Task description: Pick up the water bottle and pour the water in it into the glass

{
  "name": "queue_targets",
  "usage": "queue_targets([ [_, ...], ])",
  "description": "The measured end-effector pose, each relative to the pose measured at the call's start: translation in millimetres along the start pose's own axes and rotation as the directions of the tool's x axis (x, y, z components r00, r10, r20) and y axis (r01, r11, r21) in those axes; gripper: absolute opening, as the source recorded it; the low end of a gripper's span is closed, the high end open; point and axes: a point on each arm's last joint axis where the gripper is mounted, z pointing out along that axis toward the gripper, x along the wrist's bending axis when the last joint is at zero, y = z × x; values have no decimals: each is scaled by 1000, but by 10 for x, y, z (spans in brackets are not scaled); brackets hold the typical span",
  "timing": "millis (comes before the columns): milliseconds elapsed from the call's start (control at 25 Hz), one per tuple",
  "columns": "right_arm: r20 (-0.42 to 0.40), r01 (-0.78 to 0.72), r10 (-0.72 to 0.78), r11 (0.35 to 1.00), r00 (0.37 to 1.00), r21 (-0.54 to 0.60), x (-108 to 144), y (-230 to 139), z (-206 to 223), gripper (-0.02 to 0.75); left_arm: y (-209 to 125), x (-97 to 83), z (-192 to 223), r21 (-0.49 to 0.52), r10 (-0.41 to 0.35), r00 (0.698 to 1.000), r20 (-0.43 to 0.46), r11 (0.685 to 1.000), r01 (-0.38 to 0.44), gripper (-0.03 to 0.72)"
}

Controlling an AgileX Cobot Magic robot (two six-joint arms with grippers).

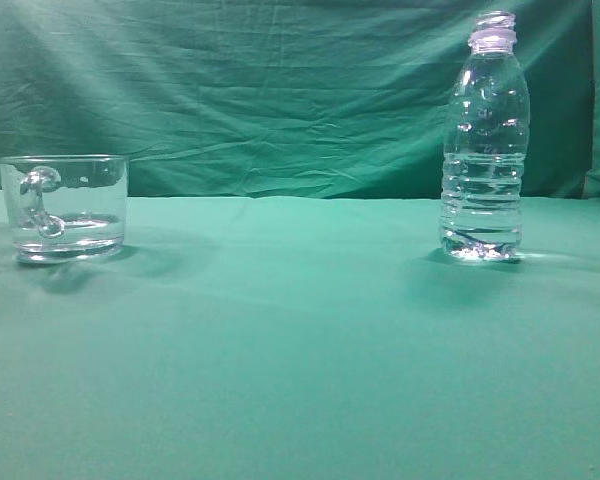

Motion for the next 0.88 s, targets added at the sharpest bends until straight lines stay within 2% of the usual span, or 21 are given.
queue_targets([
  [80, 11, 57, -57, 996, 998, 62, -44, -138, 7, 0, 0, 0, 0, 0, 0, 1000, 0, 1000, 0, 0],
  [160, -15, 183, -182, 974, 983, 136, -61, -268, 4, 0, 0, 0, 0, 0, 0, 1000, 0, 1000, 0, 0],
  [200, -60, 297, -290, 933, 955, 203, -64, -369, -7, 0, 0, 0, 0, 0, 0, 1000, 0, 1000, 0, 0],
  [280, -122, 394, -374, 878, 919, 272, -60, -462, -28, 0, 0, 0, 0, 0, 0, 1000, 0, 1000, 0, 0],
  [360, -185, 464, -426, 816, 886, 344, -65, -548, -77, 0, 0, 0, 0, 0, 0, 1000, 0, 1000, 0, 0],
  [480, -288, 551, -470, 736, 834, 394, -102, -681, -237, 0, 0, 0, 0, 0, 0, 1000, 0, 1000, 0, 0],
  [600, -320, 571, -476, 725, 819, 385, -186, -819, -389, 0, 0, 0, 0, 0, 0, 1000, 0, 1000, 0, 0],
  [800, -315, 558, -467, 756, 826, 342, -354, -1070, -593, 0, 0, 0, 0, 0, 0, 1000, 0, 1000, 0, 0],
  [880, -317, 555, -461, 750, 829, 360, -410, -1192, -612, 0, 0, 0, 0, 0, 0, 1000, 0, 1000, 0, 0],
])
